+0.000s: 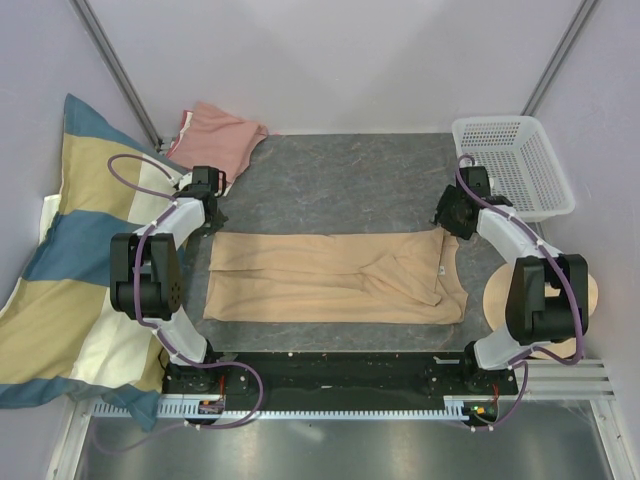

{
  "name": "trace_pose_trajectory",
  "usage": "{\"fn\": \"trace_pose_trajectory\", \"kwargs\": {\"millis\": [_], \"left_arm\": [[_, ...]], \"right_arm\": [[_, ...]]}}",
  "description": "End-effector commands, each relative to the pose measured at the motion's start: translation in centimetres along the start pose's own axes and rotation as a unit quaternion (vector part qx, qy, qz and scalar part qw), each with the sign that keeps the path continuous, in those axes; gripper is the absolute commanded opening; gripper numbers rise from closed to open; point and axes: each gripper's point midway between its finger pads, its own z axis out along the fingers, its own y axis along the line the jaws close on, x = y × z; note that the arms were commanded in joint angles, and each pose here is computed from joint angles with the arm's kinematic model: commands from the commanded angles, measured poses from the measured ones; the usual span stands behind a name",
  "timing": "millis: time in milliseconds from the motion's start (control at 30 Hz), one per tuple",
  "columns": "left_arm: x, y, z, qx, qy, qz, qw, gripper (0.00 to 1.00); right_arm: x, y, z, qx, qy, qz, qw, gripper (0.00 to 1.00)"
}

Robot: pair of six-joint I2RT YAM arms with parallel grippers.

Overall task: Fold and stack the t-shirts
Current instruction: Fold the other side of the tshirt into a rectangle

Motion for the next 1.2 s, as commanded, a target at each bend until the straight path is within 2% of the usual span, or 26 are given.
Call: {"fn": "trace_pose_trajectory", "kwargs": {"millis": [0,367,467,600,667,700,800,1133,1167], "left_arm": [[-0.6,0.0,-0.1,0.006,-0.01,-0.005,1.0,0.02],[-0.7,-0.1,-0.2,0.009,-0.01,-0.005,1.0,0.02],[-0.6,-0.2,-0.1,0.01,-0.009,-0.004,1.0,0.02],[-0.7,-0.2,-0.1,0.01,-0.01,-0.006,1.0,0.02],[-0.6,-0.3,-0.1,0.011,-0.009,-0.005,1.0,0.02],[-0.5,-0.2,-0.1,0.01,-0.007,-0.005,1.0,0.02],[-0.4,-0.1,0.0,0.009,-0.006,-0.005,1.0,0.02],[-1.0,-0.7,0.0,0.018,-0.009,-0.006,1.0,0.02],[-1.2,-0.8,0.0,0.018,-0.011,-0.005,1.0,0.02]], "right_arm": [[-2.7,0.4,0.3,0.002,-0.032,0.015,0.999,0.64],[-2.4,0.3,1.6,0.006,-0.017,0.019,1.0,0.54],[-2.3,0.2,1.7,0.007,-0.016,0.02,1.0,0.45],[-2.3,0.1,2.0,0.009,-0.014,0.022,1.0,0.29],[-2.2,0.0,2.1,0.009,-0.014,0.023,1.0,0.24],[-2.2,-0.1,2.2,0.011,-0.012,0.026,1.0,0.16],[-2.2,-0.1,2.4,0.012,-0.013,0.026,1.0,0.0],[-4.0,-0.9,2.4,0.037,-0.041,0.046,0.997,0.0],[-4.7,-2.1,2.5,0.047,-0.046,0.061,0.996,0.0]]}}
